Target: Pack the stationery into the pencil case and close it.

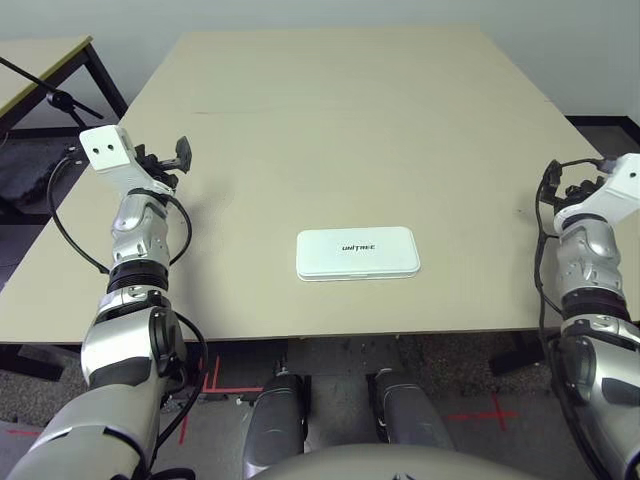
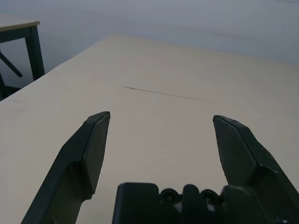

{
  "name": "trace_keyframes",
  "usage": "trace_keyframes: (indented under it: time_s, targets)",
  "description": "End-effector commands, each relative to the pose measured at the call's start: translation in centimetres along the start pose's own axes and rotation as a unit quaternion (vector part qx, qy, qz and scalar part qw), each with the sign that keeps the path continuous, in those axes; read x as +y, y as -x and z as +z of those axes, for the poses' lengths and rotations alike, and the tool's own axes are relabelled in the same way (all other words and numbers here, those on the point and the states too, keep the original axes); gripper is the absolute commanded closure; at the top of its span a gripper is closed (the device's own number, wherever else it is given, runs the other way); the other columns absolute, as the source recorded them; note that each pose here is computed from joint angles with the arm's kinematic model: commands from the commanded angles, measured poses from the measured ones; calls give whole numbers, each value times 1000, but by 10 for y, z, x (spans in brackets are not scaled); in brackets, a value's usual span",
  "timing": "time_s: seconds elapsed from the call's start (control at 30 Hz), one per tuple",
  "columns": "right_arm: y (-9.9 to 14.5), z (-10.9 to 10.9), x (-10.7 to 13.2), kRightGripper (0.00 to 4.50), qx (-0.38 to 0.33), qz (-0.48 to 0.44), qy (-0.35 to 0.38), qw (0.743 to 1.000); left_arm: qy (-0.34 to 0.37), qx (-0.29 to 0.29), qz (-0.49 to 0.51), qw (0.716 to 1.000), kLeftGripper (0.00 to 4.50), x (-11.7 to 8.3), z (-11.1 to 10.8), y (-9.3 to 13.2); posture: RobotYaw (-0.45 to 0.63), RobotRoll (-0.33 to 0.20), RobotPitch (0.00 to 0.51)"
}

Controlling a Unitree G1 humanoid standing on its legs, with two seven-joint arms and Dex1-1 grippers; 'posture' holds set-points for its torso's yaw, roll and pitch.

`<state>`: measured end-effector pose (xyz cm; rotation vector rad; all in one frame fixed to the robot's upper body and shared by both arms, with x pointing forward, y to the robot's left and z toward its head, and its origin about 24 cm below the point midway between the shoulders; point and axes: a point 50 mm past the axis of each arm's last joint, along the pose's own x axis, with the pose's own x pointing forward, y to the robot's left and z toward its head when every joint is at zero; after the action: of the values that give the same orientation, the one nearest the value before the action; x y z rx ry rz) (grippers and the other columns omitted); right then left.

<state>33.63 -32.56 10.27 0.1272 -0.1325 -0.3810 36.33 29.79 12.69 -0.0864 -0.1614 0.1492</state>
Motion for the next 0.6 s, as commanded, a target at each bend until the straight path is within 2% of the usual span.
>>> trace_keyframes:
  time_s: [0.03,0.27,0.6]
  targets:
    - [-1,-2,13,0,1,28,-2,1000,-7,3,-3,1000,45,0,-5,4,-131,0,113]
    - [-2,-6,27,0,7,55,-3,998,-12,-1,-7,1000,45,2,-3,5,-119,0,102]
    - [-7,1,32,0,-2,62,4,998,-10,-7,-19,1000,45,-4,0,2,-118,0,80]
